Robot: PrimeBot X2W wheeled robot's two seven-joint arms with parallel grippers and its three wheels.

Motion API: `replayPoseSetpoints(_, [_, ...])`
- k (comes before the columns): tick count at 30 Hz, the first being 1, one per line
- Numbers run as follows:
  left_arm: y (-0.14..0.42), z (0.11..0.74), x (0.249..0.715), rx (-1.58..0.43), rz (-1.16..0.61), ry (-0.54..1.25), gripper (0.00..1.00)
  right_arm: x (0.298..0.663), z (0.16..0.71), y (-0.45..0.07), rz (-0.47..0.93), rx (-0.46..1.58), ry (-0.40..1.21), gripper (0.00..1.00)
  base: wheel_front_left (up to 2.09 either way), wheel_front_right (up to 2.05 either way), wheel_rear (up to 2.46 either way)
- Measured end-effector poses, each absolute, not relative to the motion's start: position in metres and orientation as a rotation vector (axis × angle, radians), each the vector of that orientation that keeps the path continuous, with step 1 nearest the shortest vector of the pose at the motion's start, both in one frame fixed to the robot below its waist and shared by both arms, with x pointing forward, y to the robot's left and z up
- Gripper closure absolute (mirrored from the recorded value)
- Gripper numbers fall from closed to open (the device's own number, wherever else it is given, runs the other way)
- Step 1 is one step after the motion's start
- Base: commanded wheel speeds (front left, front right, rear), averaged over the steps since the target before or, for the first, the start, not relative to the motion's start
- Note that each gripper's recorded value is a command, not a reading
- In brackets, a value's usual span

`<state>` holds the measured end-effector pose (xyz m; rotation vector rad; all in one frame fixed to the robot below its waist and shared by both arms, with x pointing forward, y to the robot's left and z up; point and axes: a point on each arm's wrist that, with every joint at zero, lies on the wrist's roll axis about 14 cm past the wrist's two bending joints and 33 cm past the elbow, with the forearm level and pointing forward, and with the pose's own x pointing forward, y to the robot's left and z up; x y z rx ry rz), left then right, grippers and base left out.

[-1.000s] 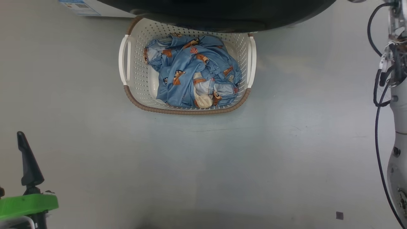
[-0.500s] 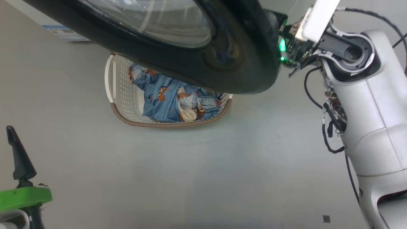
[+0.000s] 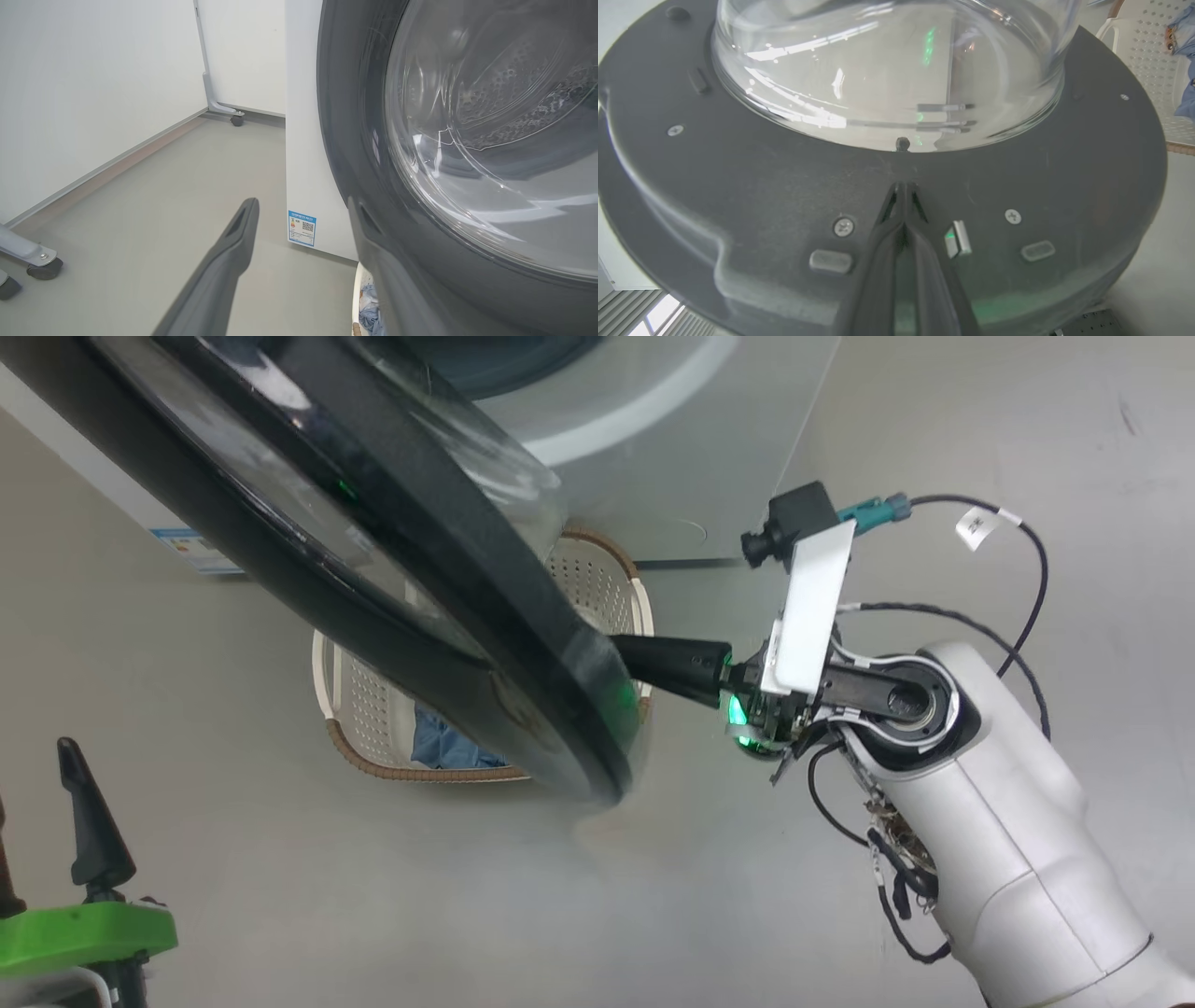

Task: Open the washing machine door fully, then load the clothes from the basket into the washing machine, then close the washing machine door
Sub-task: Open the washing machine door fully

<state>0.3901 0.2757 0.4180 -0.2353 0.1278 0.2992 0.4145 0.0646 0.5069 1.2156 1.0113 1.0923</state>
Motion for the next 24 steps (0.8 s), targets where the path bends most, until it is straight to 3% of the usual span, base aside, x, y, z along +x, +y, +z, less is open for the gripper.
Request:
replayPoseSetpoints(6, [0.268, 0.433, 0.379, -0.252, 0.274, 0.100, 0.00, 0.378, 0.522, 0.075, 1.140, 1.241, 1.029, 1.00, 0.00, 0.00, 0.00])
replayPoseSetpoints(24, [0.280, 0.462, 0.337, -0.252, 0.315, 0.028, 0.00, 0.314, 0.548, 0.131, 1.312, 1.271, 1.116, 1.00, 0.00, 0.00, 0.00])
